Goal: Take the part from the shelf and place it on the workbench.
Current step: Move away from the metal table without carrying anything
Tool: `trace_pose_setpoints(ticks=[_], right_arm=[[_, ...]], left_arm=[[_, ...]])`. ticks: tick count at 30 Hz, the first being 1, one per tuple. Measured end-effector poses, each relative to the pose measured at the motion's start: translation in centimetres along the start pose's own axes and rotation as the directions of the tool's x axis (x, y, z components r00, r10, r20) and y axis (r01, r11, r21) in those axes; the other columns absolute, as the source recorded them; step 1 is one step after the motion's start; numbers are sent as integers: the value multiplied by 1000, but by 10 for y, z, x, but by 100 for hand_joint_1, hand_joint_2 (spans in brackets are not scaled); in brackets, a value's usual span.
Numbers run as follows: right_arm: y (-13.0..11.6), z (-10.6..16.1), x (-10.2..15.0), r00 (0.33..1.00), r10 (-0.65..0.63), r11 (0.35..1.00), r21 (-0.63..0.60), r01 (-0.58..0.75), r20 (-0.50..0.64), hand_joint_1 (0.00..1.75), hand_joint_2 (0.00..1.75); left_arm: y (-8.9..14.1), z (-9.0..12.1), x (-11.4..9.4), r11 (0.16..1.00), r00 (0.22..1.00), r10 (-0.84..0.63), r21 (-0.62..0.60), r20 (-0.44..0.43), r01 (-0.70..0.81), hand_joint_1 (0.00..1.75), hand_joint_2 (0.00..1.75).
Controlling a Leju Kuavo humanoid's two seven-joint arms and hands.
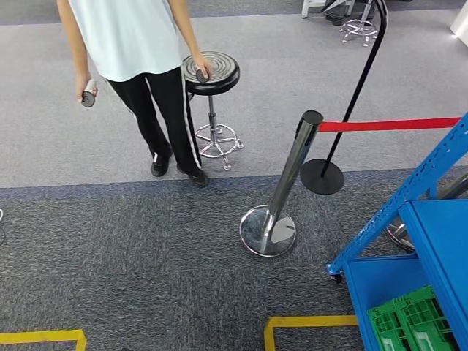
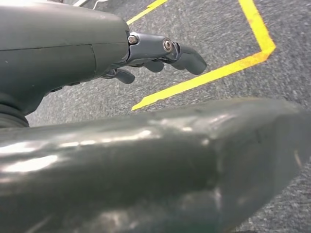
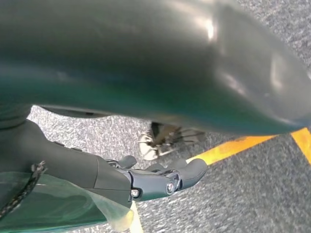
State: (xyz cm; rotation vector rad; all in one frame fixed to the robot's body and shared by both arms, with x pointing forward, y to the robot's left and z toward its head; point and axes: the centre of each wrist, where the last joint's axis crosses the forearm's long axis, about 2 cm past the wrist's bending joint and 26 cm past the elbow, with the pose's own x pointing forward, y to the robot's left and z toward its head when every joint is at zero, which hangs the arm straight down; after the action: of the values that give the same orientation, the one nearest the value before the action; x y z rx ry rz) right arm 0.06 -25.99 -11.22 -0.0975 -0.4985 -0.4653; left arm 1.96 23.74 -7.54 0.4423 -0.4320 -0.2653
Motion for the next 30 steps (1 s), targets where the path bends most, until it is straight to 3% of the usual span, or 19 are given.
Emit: trace_pose_setpoints(ticks=[5,11,18,22,30], right_arm=[[6,0,1,1000,-15,1000,3,15,-1,0,0],[5,0,0,1000,-21,999,-25,21,-4,0,0],[7,1,-2,999,-40,998,-44,39,-11,0,0],[7,3,-4,999,-51,998,-48,50,-16,0,0],[7,3,-4,998,-56,997,-57,55,-23,0,0]], left_arm=[[1,1,0,1000,1000,-18,-11,10,18,0,0],[6,1,-10,990,990,-108,-87,91,116,0,0],[8,3,-19,992,994,-96,-74,54,100,0,0],[2,6,-13,998,999,-49,-39,11,50,0,0],[-12,17,-9,996,999,-49,-70,3,49,0,0]])
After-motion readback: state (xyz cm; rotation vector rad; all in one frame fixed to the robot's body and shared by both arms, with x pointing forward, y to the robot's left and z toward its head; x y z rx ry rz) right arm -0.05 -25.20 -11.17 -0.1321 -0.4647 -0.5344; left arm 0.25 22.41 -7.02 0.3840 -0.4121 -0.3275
